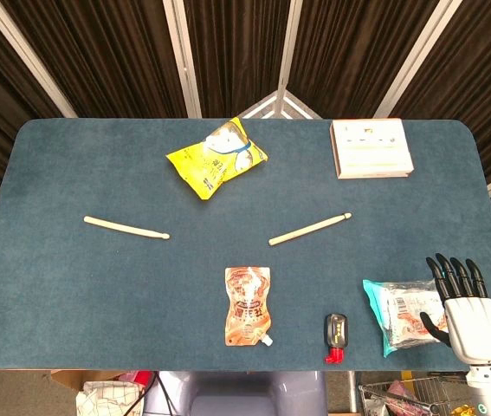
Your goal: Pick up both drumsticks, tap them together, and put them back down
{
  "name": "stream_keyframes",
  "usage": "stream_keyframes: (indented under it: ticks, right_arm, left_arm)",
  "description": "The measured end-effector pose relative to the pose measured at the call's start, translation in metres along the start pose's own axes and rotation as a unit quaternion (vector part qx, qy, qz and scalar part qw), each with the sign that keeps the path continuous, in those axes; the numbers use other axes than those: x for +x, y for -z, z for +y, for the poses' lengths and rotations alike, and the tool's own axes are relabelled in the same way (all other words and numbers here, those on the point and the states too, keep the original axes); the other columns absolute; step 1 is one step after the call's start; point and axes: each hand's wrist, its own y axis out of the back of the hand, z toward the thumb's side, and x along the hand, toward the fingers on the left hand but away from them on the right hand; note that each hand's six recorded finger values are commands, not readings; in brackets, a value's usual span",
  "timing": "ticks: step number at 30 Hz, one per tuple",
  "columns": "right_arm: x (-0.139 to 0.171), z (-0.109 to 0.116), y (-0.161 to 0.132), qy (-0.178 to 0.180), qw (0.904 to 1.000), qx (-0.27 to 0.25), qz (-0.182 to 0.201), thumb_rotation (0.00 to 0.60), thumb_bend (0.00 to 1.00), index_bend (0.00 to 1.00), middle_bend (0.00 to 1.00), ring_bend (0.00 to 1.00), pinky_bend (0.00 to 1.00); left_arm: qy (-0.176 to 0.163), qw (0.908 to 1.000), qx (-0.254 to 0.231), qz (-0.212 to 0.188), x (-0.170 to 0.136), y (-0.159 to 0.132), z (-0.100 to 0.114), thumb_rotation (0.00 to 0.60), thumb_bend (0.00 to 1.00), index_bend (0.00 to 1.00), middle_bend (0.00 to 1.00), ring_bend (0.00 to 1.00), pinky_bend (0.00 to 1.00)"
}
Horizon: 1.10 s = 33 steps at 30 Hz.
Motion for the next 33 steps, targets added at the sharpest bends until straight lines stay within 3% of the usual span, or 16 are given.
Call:
stream_keyframes:
  ticks: [14, 24, 33]
  right_arm:
    - [0.005, 0.001, 0.003, -0.005, 1.0, -0.007, -0.003, 0.6, 0.27, 0.1, 0.09, 0.08, 0.0]
    - [0.002, -0.003, -0.002, -0.004, 0.9997, -0.022, -0.005, 0.6, 0.27, 0.16, 0.15, 0.11, 0.0]
    - [-0.038, -0.011, -0.034, -0.023, 0.9979, -0.051, 0.033, 0.6, 0.27, 0.22, 0.2, 0.15, 0.0]
  left_arm:
    - [0.003, 0.9999, -0.009, -0.005, -0.003, -0.003, 0.004, 0.6, 0.36, 0.06, 0.0, 0.0, 0.0]
    - [0.008, 0.9999, -0.008, 0.005, -0.002, 0.0, 0.001, 0.6, 0.36, 0.06, 0.0, 0.0, 0.0]
    - [0.01, 0.9997, -0.005, 0.021, 0.004, 0.004, 0.0, 0.6, 0.36, 0.06, 0.0, 0.0, 0.0]
